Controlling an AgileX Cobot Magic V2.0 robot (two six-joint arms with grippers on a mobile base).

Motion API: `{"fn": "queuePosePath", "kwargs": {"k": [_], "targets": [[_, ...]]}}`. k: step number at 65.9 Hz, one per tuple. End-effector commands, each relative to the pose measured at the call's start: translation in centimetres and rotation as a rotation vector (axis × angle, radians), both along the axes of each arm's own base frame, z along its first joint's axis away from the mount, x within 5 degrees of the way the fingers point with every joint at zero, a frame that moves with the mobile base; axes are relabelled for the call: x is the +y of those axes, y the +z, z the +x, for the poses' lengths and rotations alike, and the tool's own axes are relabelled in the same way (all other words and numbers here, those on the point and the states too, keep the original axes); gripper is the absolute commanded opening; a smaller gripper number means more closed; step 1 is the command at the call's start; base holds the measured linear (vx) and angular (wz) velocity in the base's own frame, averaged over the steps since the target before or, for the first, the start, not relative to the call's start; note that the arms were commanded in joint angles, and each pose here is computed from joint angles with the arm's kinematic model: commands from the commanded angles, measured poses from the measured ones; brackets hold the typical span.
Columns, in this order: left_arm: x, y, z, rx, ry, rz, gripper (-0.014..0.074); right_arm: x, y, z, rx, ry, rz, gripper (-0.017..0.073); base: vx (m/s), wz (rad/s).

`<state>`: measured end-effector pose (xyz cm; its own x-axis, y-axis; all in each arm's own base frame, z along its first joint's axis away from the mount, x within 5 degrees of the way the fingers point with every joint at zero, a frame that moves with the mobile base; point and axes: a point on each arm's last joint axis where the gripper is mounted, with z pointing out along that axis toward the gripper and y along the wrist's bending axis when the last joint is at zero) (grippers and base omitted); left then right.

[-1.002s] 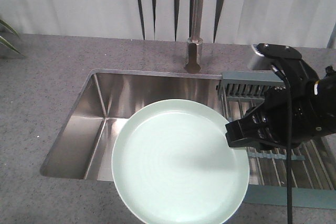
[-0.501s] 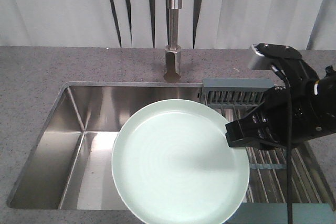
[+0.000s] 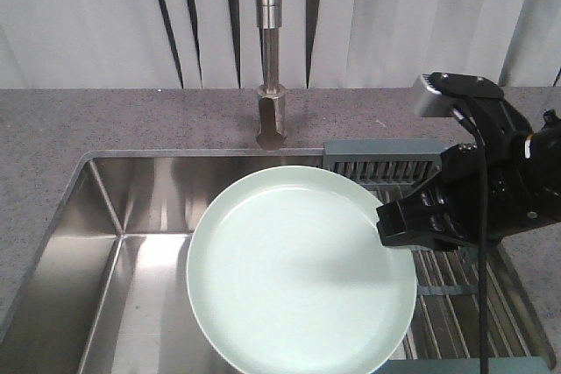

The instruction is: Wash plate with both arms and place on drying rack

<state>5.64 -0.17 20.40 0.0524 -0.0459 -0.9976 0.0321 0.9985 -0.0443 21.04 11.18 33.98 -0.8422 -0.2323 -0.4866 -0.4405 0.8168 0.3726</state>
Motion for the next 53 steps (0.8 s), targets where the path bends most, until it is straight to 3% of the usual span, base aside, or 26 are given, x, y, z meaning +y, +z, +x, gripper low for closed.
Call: {"fn": "queuePosePath", "kwargs": {"k": [1,53], "targets": [[-0.01,1.69,-0.34,-0.116,-0.005,-0.012,-0.0007,0.03,1.66,-0.26,-0.07,-0.013,0.053,-0.0009,0.03,-0.04],[-0.01,1.69,-0.34,-0.116,-0.005,-0.012,-0.0007,0.03,1.66,-0.26,-0.07,-0.013,0.053,-0.0009,0.0,-0.01]]}}
